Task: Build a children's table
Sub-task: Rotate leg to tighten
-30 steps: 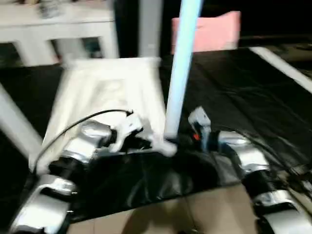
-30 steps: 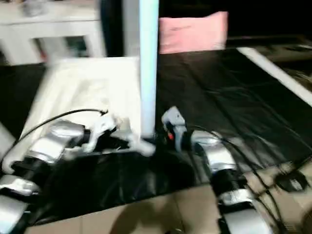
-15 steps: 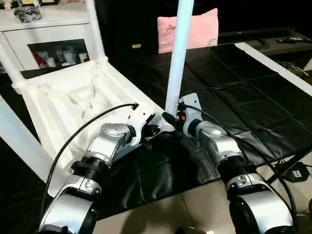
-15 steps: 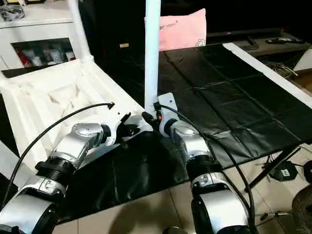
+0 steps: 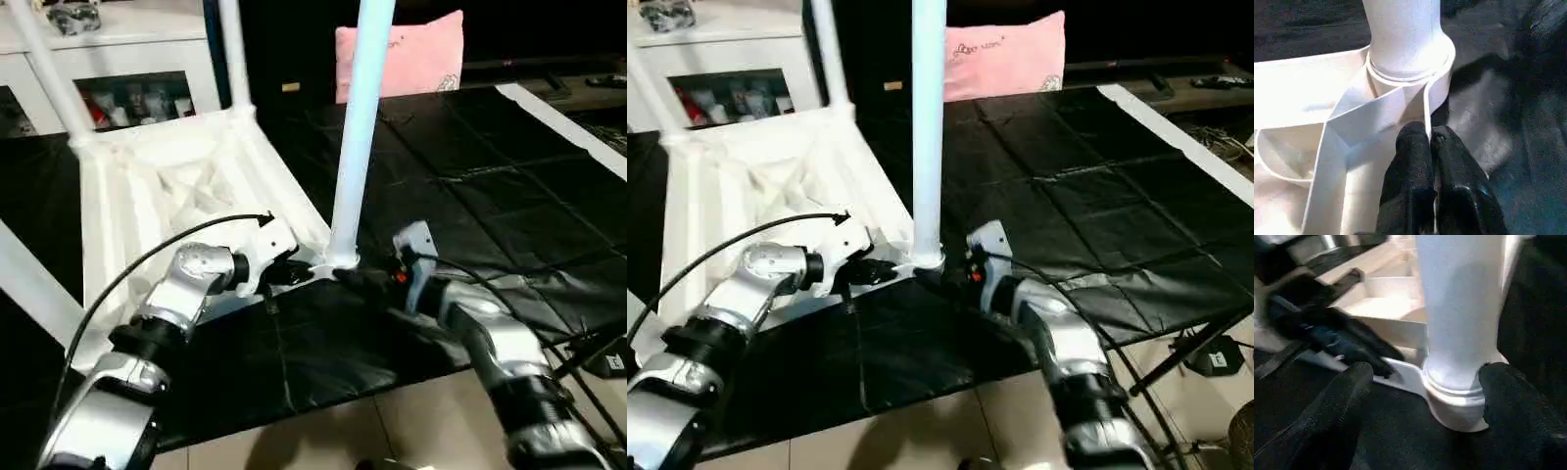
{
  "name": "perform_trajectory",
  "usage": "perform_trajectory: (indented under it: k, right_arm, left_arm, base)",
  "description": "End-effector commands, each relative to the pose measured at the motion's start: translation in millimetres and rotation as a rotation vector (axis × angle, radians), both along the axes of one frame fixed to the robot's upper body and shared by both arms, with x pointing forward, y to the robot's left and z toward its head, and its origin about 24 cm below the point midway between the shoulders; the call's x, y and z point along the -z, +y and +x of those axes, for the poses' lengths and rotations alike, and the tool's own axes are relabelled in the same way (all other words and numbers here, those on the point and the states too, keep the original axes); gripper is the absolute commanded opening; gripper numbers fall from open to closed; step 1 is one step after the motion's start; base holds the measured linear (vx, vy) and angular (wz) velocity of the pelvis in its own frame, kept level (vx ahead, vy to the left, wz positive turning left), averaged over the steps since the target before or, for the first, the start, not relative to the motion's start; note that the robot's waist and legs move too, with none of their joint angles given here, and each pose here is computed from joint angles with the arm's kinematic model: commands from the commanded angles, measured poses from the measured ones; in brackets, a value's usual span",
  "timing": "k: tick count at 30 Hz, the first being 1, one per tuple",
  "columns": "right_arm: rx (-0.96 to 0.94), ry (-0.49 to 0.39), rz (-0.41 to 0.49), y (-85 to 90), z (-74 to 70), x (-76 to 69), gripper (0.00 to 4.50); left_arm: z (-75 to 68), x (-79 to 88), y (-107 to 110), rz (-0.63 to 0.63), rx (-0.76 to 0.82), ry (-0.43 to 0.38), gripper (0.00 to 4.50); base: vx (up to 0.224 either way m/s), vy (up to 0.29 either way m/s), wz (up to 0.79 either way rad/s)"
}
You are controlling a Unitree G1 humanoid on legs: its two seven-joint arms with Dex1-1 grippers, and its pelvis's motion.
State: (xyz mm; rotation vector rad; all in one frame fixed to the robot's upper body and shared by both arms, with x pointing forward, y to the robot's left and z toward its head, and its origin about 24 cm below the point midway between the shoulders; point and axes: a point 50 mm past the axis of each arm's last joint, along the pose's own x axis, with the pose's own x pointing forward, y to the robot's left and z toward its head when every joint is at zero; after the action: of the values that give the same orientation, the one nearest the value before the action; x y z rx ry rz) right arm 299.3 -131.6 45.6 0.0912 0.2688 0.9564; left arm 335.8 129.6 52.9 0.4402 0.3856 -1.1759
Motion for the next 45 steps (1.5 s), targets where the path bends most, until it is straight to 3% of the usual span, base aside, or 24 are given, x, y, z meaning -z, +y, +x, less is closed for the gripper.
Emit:
perform_trajectory:
  k: [1, 5, 12, 14, 16, 17, 19, 20, 23, 25, 27, 33, 35, 37, 40, 45]
  right_arm:
    - [-0.046, -0.059, 0.003, -6.5, -4.5, -15.6, 4.04]
    - [-0.061, -0.081, -0.014, -18.7, -13.0, -23.6, 4.45]
    - [0.028, -0.097, -0.060, -31.3, -23.9, -26.6, 4.48]
    - [0.085, -0.101, -0.050, -32.4, -25.9, -27.1, 4.48]
    - [0.136, -0.074, -0.010, -32.4, -31.1, -27.7, 4.50]
    - [0.137, -0.074, -0.010, -32.4, -31.1, -27.7, 4.50]
    - [0.234, -0.073, -0.046, -35.5, -30.1, -24.1, 4.50]
    - [0.257, -0.074, -0.058, -36.4, -29.6, -23.0, 4.50]
    - [0.307, -0.050, -0.032, -35.6, -31.0, -20.8, 4.50]
    - [0.331, -0.077, -0.068, -32.4, -33.2, -19.3, 4.50]
    - [0.347, -0.113, -0.074, -27.5, -36.9, -20.1, 4.50]
    - [0.402, -0.122, -0.055, -18.2, -45.7, -15.9, 4.50]
    - [0.408, -0.135, -0.178, -18.2, -48.9, -5.4, 4.50]
    - [0.405, -0.149, -0.203, -17.5, -49.4, -4.2, 4.50]
    - [0.376, -0.099, -0.147, -15.1, -53.2, -0.5, 4.50]
    - [0.303, -0.111, -0.098, -7.7, -57.0, -1.3, 4.50]
  left_arm:
    - [-0.7, -2.1, 1, 0.054, 0.119, 0.003, 0.00]
    - [3.1, -5.1, 6, 0.057, 0.137, 0.009, 0.00]
    - [6.2, -8.4, 16, 0.026, 0.117, -0.004, 0.00]
    - [6.9, -10.5, 18, -0.045, 0.069, -0.009, 0.00]
    - [6.3, -15.6, 22, -0.191, -0.014, 0.004, 0.55]
    - [6.2, -15.7, 22, -0.191, -0.014, 0.004, 0.55]
    - [1.1, -20.2, 26, -0.315, -0.087, -0.016, 0.61]
    - [-0.4, -20.8, 27, -0.340, -0.109, -0.022, 0.81]
    - [-8.8, -22.8, 30, -0.405, -0.176, -0.051, 0.99]
    - [-17.3, -24.3, 33, -0.479, -0.274, -0.069, 1.38]
    - [-28.8, -25.1, 33, -0.514, -0.367, -0.096, 1.43]
    - [-51.1, -21.2, 37, -0.507, -0.583, -0.167, 1.82]
    - [-72.3, -11.0, 46, -0.488, -0.851, -0.242, 2.12]
    - [-75.6, -8.9, 48, -0.481, -0.883, -0.248, 2.12]
    - [-90.9, -3.4, 45, -0.430, -0.860, -0.221, 2.51]
    - [-101.6, -3.0, 50, -0.423, -0.828, -0.199, 2.81]
  base:
    - [0.000, 0.000, 0.00]
    - [0.000, 0.000, 0.00]
    - [0.000, 0.000, 0.00]
    - [0.000, 0.000, 0.00]
    - [0.000, 0.000, 0.00]
    - [0.000, 0.000, 0.00]
    - [0.000, 0.000, 0.00]
    - [0.000, 0.000, 0.00]
    - [0.000, 0.000, 0.00]
    - [0.000, 0.000, 0.00]
    - [0.000, 0.000, 0.00]
    - [0.000, 0.000, 0.00]
    - [0.000, 0.000, 0.00]
    - [0.000, 0.000, 0.00]
    - [0.000, 0.000, 0.00]
    - [0.000, 0.000, 0.00]
